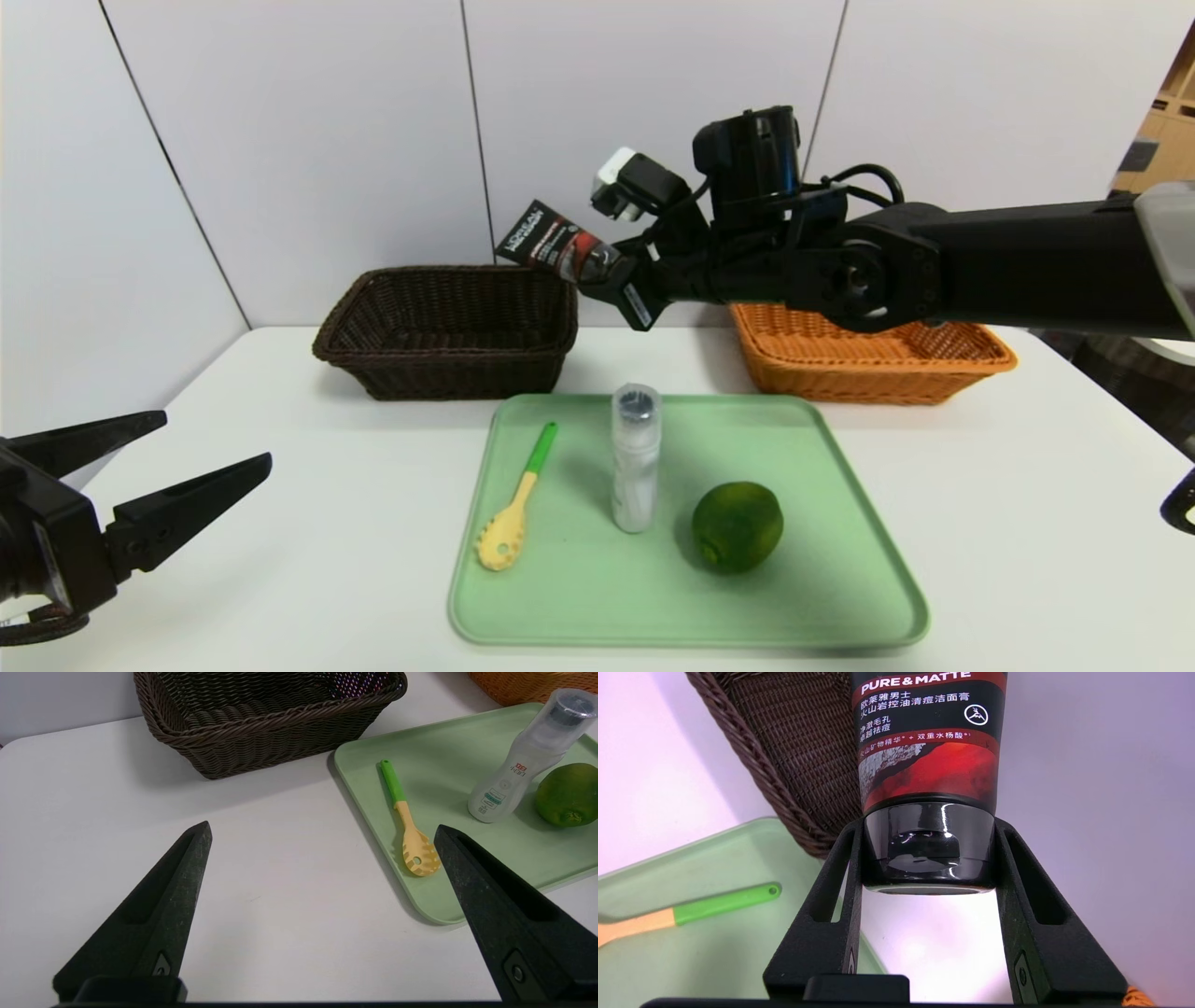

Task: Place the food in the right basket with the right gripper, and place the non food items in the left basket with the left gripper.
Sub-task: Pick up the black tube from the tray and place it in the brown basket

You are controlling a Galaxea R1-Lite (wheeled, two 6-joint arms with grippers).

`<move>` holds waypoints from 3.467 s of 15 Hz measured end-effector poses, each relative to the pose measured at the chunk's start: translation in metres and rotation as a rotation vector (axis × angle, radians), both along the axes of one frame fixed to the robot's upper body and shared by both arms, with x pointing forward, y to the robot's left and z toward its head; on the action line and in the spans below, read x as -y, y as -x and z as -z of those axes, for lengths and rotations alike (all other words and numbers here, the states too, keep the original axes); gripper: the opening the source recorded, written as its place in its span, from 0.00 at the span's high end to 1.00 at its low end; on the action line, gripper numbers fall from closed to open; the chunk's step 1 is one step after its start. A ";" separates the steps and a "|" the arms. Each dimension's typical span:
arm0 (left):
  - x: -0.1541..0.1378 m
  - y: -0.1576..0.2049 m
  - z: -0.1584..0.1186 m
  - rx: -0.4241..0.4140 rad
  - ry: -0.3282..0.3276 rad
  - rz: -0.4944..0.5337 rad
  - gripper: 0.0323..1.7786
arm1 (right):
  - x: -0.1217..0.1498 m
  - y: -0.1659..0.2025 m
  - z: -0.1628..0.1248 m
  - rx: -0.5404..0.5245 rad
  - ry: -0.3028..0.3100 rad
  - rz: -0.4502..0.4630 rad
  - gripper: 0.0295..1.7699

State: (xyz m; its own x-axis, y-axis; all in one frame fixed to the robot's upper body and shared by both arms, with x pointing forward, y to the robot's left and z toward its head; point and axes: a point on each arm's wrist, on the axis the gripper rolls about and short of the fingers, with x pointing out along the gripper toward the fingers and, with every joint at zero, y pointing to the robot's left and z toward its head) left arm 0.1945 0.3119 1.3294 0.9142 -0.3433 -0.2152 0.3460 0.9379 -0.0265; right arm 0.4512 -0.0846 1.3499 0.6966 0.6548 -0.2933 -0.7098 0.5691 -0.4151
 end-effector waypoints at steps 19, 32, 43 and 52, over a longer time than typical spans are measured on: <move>0.000 0.001 0.007 -0.024 -0.006 0.003 0.05 | -0.054 -0.033 0.046 0.035 -0.034 -0.054 0.55; 0.000 0.002 0.014 -0.049 -0.011 0.003 0.05 | -0.074 -0.037 0.046 0.211 -0.158 -0.058 0.55; -0.001 0.004 0.022 -0.066 -0.029 0.003 0.05 | -0.079 -0.046 0.073 0.183 -0.137 -0.057 0.55; -0.002 0.007 0.027 -0.072 -0.029 0.001 0.05 | -0.082 -0.046 0.080 0.177 -0.128 -0.044 0.55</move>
State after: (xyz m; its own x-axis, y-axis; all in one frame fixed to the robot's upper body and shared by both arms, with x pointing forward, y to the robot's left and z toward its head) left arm 0.1872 0.3135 1.3025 0.8958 -0.3367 -0.2902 0.3449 0.9383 -0.0241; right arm 0.4977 -0.0023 1.2703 0.6997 0.7097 -0.0818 -0.6577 0.5952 -0.4618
